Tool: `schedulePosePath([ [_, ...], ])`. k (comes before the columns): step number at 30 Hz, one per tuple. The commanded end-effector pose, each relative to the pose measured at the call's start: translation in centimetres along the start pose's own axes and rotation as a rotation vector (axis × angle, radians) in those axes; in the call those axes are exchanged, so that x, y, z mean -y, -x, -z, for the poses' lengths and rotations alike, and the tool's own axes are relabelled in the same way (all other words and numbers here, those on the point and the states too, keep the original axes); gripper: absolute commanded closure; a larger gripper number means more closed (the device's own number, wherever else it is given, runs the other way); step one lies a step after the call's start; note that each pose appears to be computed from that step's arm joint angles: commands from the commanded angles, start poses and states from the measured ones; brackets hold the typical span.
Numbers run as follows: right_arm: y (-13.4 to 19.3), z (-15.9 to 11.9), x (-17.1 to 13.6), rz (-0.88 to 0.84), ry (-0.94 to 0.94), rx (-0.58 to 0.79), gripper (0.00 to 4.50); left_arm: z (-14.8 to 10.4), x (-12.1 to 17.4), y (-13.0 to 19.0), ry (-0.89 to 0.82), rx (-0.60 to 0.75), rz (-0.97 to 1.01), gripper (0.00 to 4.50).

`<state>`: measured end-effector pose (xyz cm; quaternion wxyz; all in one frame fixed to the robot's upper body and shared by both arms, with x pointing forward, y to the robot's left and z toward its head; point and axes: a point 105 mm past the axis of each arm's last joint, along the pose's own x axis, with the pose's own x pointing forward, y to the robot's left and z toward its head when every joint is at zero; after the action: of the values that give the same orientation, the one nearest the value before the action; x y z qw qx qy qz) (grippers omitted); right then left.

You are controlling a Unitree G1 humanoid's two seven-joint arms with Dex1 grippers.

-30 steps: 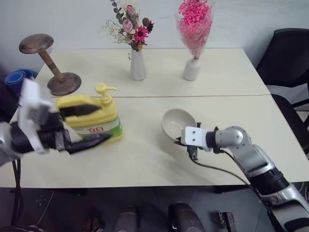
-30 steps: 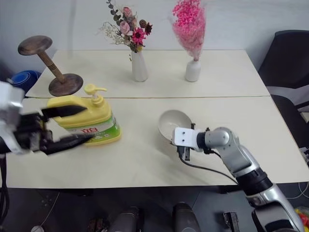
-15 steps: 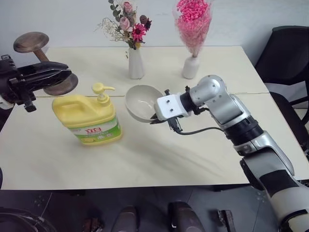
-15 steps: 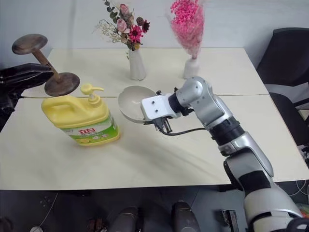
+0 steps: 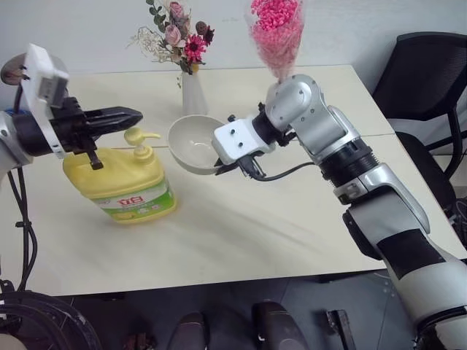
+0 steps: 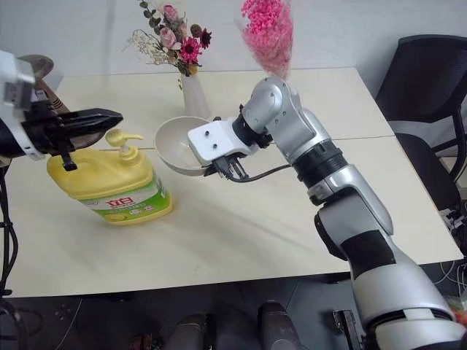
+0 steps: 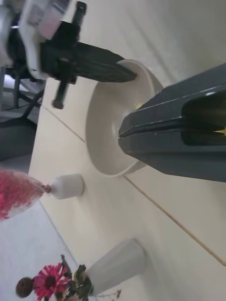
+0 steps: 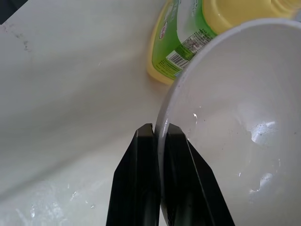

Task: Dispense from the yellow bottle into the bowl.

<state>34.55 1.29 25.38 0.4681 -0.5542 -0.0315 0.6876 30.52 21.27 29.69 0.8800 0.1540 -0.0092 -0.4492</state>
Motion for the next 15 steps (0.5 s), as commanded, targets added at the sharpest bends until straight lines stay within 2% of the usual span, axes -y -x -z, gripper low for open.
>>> schedulePosePath([
  [1, 1.0, -1.9, 0.7, -0.045, 0.085, 0.011, 4.50, -0.8, 0.4, 0.3, -0.068, 0.006, 0.009, 4.48],
  [8, 0.5, -2.6, 2.4, -0.032, 0.120, -0.020, 4.50, -0.3, 0.6, 0.6, -0.070, 0.003, -0.008, 4.48],
  [15, 0.1, -3.3, 2.4, -0.065, 0.137, 0.002, 4.50, 0.2, 0.5, 0.7, -0.072, -0.002, -0.027, 4.48],
])
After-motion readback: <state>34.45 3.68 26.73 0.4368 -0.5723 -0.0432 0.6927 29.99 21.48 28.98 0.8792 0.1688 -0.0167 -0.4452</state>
